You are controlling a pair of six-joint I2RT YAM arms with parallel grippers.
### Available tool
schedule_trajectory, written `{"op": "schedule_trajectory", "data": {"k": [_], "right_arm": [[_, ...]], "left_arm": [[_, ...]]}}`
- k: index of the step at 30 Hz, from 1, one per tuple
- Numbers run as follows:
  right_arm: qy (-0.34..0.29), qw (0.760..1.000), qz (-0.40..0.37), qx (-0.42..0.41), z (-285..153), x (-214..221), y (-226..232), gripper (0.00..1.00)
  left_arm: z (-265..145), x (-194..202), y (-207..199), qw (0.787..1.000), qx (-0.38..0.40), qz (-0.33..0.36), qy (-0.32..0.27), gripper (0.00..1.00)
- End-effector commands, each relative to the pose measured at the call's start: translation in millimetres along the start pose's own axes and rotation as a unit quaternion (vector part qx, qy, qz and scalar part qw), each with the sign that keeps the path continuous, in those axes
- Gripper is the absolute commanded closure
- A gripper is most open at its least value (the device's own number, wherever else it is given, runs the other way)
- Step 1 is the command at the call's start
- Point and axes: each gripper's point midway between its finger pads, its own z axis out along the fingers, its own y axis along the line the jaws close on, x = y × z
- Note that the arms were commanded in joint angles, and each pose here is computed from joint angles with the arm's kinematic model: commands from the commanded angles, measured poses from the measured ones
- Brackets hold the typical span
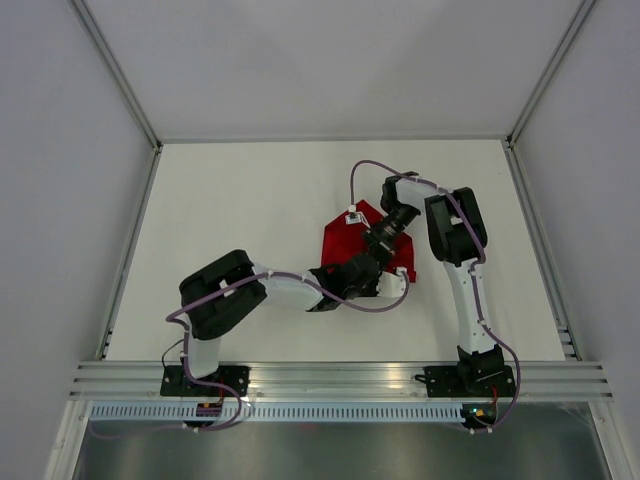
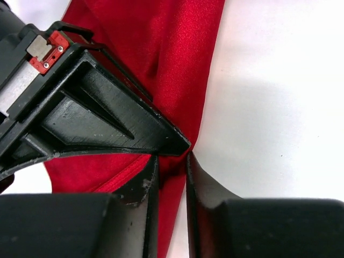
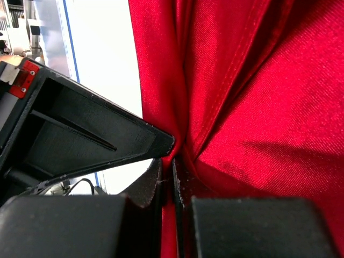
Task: Fold the napkin, place the utensils inside, and roll it up
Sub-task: Roll the napkin with the utensil
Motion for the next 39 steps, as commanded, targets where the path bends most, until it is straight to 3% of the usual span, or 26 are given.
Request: {"op": "schedule_trajectory", "data": {"k": [1,3,6,7,10,15,25,34,36,39], "right_arm": [[0.056,0.998,-0.036,0.020,10,22,-30,0.94],[0.056,0.997,-0.038,0.023,8,21,-29,0.92],[0.053,0.997,-0.044,0.026,5,18,-26,0.80],[0.051,0.997,-0.045,0.026,5,17,-25,0.70],[0.037,0.997,-0.053,0.037,0,9,-19,0.53],[-0.003,0.994,-0.067,0.082,-16,-11,-11,0.41],[-0.129,0.975,-0.061,0.168,-76,-53,-1,0.35],[-0.308,0.919,-0.045,0.241,-161,-67,-3,0.35],[-0.327,0.913,-0.045,0.241,-168,-57,-5,0.35],[-0.307,0.912,-0.081,0.261,-161,-43,3,0.36]], "left_arm": [[8,24,-49,0.990,0.133,-0.035,0.031,0.87],[8,23,-51,0.987,0.153,-0.050,0.028,0.91],[7,19,-55,0.981,0.179,-0.071,0.019,0.97],[4,27,-62,0.977,0.196,-0.078,0.034,0.98],[2,30,-66,0.969,0.223,-0.100,0.039,0.98],[-2,29,-69,0.958,0.256,-0.128,0.033,0.98],[-10,26,-67,0.935,0.305,-0.182,0.023,0.98],[-12,33,-63,0.893,0.366,-0.263,0.022,0.98],[-9,30,-59,0.882,0.378,-0.281,0.018,0.98],[-8,34,-57,0.856,0.406,-0.318,0.019,0.98]]}}
